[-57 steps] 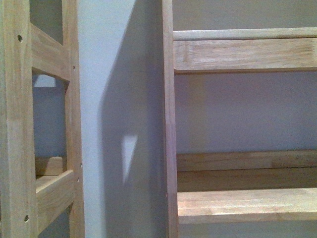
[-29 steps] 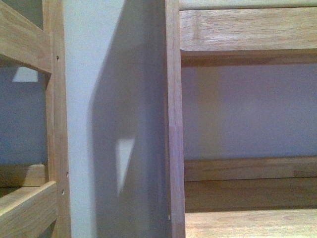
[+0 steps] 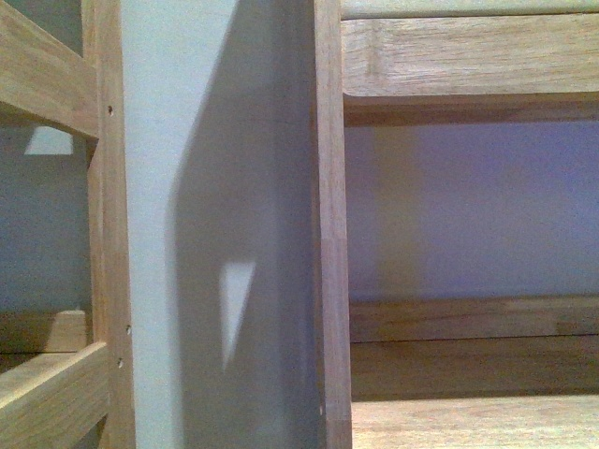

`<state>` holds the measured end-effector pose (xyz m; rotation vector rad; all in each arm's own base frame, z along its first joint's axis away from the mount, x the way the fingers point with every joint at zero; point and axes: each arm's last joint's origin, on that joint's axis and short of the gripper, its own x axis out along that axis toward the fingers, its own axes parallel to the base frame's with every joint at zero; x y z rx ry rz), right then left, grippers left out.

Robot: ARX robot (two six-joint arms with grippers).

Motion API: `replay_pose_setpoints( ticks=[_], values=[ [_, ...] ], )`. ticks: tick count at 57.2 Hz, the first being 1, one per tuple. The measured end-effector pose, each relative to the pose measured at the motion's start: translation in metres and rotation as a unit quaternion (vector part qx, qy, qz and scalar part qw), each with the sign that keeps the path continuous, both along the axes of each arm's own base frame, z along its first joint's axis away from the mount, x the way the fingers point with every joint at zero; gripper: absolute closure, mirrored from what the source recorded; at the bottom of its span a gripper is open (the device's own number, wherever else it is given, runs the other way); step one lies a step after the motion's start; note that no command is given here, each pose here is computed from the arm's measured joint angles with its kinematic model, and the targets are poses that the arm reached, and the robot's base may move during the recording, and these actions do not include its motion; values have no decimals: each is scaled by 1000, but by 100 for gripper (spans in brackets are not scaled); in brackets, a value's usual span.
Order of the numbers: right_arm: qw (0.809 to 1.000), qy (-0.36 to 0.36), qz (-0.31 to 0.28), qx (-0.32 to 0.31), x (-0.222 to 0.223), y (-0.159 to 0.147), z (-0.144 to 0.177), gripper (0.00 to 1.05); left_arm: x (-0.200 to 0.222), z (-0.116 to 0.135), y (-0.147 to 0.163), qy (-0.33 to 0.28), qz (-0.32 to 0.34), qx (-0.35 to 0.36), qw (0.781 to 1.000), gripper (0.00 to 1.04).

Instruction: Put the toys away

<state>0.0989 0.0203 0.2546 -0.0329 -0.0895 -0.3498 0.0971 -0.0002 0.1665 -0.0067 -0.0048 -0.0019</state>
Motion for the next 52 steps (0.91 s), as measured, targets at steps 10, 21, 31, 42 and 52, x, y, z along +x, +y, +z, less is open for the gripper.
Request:
replay_pose_setpoints(
  ticks=[10, 21, 31, 42, 52],
  values=[
    [999, -34, 9, -17, 0, 12, 40, 97, 0, 0, 0, 0, 0, 0, 1000, 6],
    [996, -72, 23, -41, 0, 24, 79, 97, 0, 0, 0, 0, 0, 0, 1000, 6],
    [993, -90, 17, -75, 2, 28, 109, 97, 0, 0, 0, 0, 0, 0, 1000, 6],
    [985, -126, 7, -122, 4, 29, 162, 98, 0, 0, 0, 0, 0, 0, 1000, 6],
    [977, -156, 18, -141, 2, 26, 201, 98, 0, 0, 0, 0, 0, 0, 1000, 6]
  ],
)
